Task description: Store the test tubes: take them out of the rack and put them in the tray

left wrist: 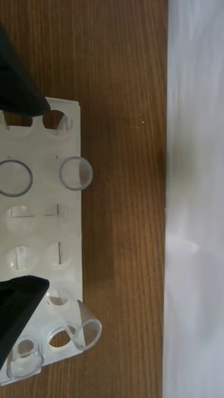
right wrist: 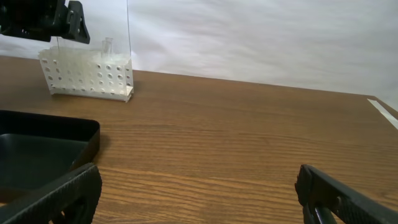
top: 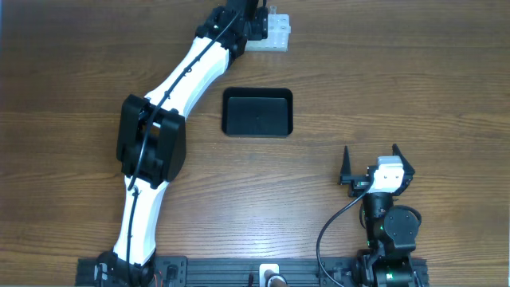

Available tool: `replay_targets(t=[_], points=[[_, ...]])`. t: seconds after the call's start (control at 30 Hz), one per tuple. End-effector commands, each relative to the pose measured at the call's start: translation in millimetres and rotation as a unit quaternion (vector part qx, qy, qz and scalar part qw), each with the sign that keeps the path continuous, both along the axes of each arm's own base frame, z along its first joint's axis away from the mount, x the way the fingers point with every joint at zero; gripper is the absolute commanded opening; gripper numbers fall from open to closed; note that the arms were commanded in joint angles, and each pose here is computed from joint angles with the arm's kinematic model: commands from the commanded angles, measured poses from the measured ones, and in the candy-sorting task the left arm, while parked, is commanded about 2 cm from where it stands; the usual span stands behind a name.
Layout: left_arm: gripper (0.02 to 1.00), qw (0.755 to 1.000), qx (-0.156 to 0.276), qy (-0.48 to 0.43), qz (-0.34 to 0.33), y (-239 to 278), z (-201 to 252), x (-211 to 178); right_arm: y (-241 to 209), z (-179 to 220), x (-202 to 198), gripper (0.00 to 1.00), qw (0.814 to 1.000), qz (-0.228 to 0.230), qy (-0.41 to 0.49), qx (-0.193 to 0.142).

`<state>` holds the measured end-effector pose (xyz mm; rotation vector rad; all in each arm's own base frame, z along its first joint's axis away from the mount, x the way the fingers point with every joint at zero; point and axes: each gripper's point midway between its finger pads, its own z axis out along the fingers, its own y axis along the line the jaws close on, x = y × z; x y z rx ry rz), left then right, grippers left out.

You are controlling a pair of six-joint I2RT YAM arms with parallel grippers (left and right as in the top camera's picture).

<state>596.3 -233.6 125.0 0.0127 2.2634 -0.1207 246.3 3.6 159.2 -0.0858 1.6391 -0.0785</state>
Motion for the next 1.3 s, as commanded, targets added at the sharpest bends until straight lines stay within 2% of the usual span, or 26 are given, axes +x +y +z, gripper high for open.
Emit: replay_targets(t=[0.03,0.2,0.37,0.43,1.3], points=[[0.803,1.000,0.003,-0.002,0.007,-3,-15,7,-4,-2,0,0.993,1.000,-0.010,0.001,0.004],[0.737,1.000,0.003,-0.002,0.007,-3,-19,9,-4,-2,0,0.993,1.000,-0.010,0.001,0.004],[0.551,1.000,0.005,-0.002,0.009,-3,-20,9,-4,-2,0,0.993,1.000,-0.010,0.001,0.004],[0.518,1.000,0.007,-0.002,0.011,-2,-20,9,-4,-2,0,0.991,1.000,-0.010,0.001,0.004],[0.389,1.000,0.014,-0.005,0.021,6,-3,5,-4,-2,0,0.991,1.000,-0.010,0.001,0.004]])
